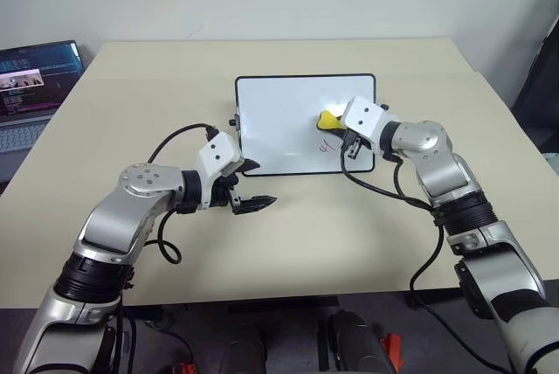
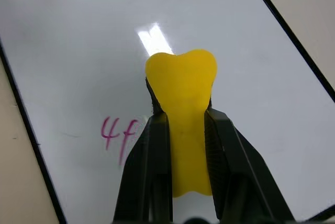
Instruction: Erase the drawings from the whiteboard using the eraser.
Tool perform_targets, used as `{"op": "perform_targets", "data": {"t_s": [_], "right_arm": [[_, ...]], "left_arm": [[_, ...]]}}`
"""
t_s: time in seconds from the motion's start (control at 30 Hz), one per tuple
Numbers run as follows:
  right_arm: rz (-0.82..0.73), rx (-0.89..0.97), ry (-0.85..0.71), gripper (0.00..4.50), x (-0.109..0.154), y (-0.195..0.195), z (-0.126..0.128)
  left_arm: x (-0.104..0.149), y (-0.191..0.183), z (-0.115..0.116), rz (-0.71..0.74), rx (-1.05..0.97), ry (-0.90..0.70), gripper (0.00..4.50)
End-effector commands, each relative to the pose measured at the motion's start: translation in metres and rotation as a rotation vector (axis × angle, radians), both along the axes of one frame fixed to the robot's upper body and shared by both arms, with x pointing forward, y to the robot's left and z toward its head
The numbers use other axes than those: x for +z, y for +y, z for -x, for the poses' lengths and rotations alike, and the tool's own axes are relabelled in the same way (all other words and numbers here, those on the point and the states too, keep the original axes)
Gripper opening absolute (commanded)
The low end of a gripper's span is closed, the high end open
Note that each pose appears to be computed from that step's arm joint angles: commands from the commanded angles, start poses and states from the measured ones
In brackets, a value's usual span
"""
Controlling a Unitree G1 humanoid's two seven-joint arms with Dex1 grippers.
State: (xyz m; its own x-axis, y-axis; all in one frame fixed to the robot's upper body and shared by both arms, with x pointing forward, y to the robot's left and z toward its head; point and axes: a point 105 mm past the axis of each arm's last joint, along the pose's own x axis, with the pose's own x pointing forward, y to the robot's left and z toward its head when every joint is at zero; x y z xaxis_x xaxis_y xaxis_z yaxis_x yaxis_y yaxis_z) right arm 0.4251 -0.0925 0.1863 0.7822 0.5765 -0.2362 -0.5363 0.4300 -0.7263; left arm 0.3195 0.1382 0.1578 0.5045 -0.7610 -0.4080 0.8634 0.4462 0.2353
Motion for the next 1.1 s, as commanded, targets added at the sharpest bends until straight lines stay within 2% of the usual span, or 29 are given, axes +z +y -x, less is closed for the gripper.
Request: {"op": "perform_targets", "data": {"t_s": [0.03, 0.23, 0.4, 0.57, 0.77, 1.1], "right_arm": [[0.016, -0.029, -0.091, 0.52, 0.014, 0.005, -0.008], [0.096, 0.000, -0.057, 0.52, -0.013, 0.016, -0.008], [0.215, 0.116, 0.064, 0.52, -0.056, 0.028, 0.015], [0.265, 0.132, 0.128, 0.52, -0.074, 0.024, 0.025], [0.253, 0.067, 0.099, 0.52, -0.062, 0.014, 0.014], [0.192, -0.156, -0.028, 0.52, -0.016, -0.005, -0.018]], "left_arm": [[0.011, -0.002, 0.002, 0.003, -0.013, -0.045, 4.50], [0.013, 0.004, 0.001, -0.001, 0.002, -0.056, 4.50], [0.015, 0.009, 0.001, -0.006, 0.015, -0.062, 4.50], [0.018, 0.010, -0.001, -0.006, 0.020, -0.071, 4.50], [0.020, 0.010, -0.003, -0.005, 0.021, -0.080, 4.50], [0.022, 0.007, -0.005, 0.001, 0.016, -0.090, 4.50]]}}
